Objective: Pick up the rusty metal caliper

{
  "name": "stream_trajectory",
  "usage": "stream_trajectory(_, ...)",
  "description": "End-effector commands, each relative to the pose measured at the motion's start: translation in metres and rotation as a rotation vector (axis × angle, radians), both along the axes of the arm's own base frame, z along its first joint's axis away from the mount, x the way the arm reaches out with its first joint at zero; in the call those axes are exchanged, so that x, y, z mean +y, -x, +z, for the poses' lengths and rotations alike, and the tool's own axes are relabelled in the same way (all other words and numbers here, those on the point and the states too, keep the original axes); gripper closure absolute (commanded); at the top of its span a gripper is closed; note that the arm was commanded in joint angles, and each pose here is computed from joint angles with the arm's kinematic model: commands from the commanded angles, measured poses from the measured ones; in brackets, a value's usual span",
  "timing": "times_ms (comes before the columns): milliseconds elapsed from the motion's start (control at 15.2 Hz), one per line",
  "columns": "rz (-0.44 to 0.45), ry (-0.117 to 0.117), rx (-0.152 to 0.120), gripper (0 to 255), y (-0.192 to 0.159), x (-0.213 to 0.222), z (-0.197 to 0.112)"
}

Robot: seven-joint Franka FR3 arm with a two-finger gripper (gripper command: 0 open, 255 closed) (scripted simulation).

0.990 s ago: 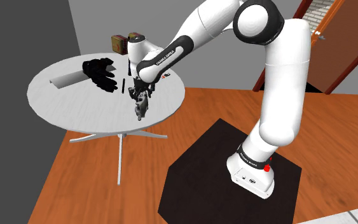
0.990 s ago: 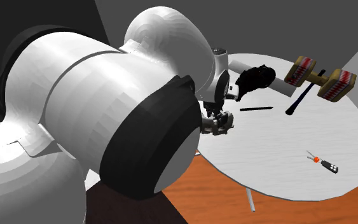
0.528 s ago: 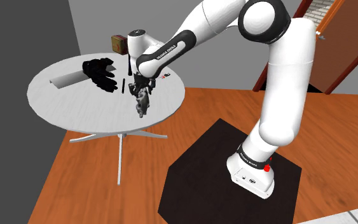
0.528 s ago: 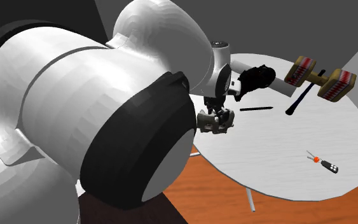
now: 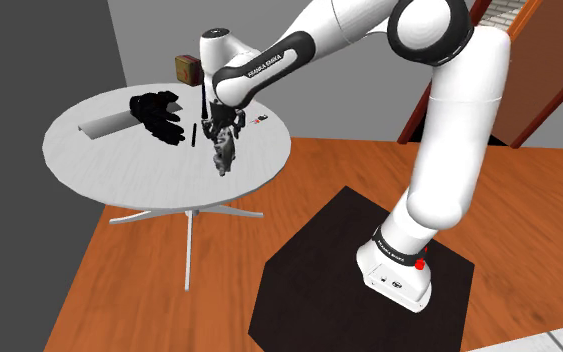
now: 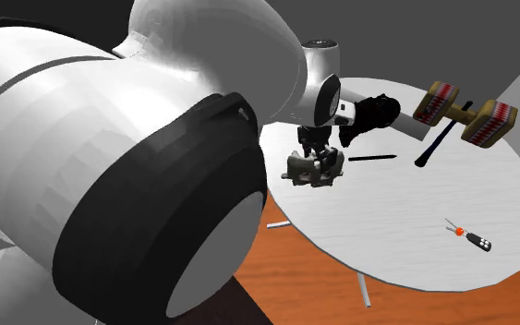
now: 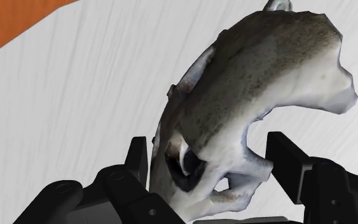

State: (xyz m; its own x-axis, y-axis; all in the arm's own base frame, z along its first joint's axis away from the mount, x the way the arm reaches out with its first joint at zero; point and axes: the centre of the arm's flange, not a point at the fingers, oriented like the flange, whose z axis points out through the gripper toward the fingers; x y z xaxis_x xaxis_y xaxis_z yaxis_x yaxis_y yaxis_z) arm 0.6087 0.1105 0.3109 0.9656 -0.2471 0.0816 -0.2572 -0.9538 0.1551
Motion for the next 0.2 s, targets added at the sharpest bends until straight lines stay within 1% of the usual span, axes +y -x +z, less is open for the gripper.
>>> stream_trajectory(0, 0.000, 0.000, -0.001, 255, 0.0005, 0.0008, 0.0116)
stream_trajectory(132, 0.000, 0.000, -0.001, 255, 0.0005, 0.0008, 0.0124)
